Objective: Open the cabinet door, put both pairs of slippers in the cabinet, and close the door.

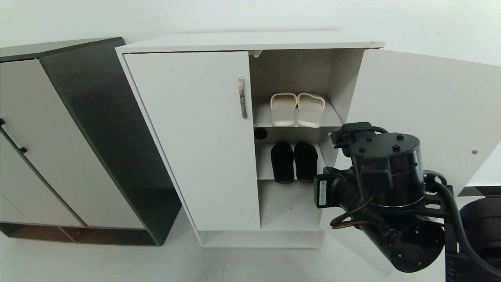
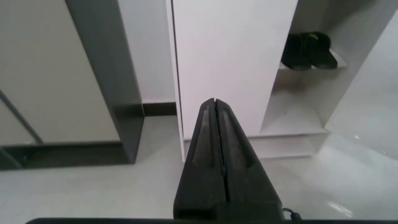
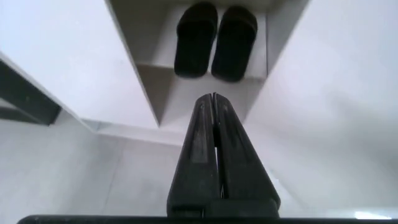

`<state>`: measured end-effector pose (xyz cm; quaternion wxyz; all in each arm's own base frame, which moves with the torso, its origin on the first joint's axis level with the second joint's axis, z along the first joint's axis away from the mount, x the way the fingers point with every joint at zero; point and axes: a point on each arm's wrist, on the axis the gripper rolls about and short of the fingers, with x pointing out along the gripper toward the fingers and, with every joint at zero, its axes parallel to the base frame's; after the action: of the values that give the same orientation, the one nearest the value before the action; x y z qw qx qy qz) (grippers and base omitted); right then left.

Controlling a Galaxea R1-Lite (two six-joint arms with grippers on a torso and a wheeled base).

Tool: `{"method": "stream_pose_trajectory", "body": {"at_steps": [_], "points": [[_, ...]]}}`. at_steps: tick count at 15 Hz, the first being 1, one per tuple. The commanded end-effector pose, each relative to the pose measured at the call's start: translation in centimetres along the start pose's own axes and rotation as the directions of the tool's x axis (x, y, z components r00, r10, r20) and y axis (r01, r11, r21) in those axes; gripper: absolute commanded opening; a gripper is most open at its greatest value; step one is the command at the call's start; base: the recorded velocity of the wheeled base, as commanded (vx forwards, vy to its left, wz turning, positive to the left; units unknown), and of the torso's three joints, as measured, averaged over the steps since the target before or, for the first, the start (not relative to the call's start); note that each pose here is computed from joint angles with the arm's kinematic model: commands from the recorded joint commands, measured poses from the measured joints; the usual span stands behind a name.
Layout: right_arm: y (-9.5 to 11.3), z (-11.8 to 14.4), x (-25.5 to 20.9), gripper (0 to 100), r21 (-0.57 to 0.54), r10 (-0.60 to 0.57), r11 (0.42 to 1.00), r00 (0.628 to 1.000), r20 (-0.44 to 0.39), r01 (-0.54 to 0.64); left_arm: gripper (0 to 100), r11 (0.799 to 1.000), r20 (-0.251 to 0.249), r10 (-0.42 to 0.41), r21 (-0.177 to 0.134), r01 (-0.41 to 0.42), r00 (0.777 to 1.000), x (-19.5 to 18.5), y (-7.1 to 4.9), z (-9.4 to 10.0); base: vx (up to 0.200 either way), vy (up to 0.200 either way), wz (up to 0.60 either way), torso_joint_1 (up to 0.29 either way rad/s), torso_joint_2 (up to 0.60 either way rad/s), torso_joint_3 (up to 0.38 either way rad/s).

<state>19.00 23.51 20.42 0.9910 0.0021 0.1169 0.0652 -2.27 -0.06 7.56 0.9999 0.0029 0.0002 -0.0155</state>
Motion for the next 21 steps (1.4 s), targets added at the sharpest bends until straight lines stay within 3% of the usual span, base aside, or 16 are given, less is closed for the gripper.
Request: {"method": "stream_pose_trajectory", "body": {"at_steps": [1,6,21], "points": [[-0.13,-0.14,0.04,0,-0.004,-0.003,1.0,1.0,-0.004,0.003,0,1.0,-0.001,-0.001,0.0,0.001,1.0,0.01,0.0,0.01,-0.2,0.0,0.0,0.007,0.0,0.002],[-0.26,-0.13,0.23,0,0.008,-0.003,1.0,1.0,0.008,0.003,0,1.0,-0.001,-0.001,0.0,0.001,1.0,0.01,0.0,0.01,-0.2,0.0,0.0,0.005,0.0,0.002],[-0.36,-0.58,0.31,0,-0.005,-0.008,1.0,1.0,-0.004,0.007,0,1.0,-0.001,0.0,0.0,0.0,1.0,0.01,0.01,0.01,0.0,0.0,0.0,0.0,0.0,0.0]]}}
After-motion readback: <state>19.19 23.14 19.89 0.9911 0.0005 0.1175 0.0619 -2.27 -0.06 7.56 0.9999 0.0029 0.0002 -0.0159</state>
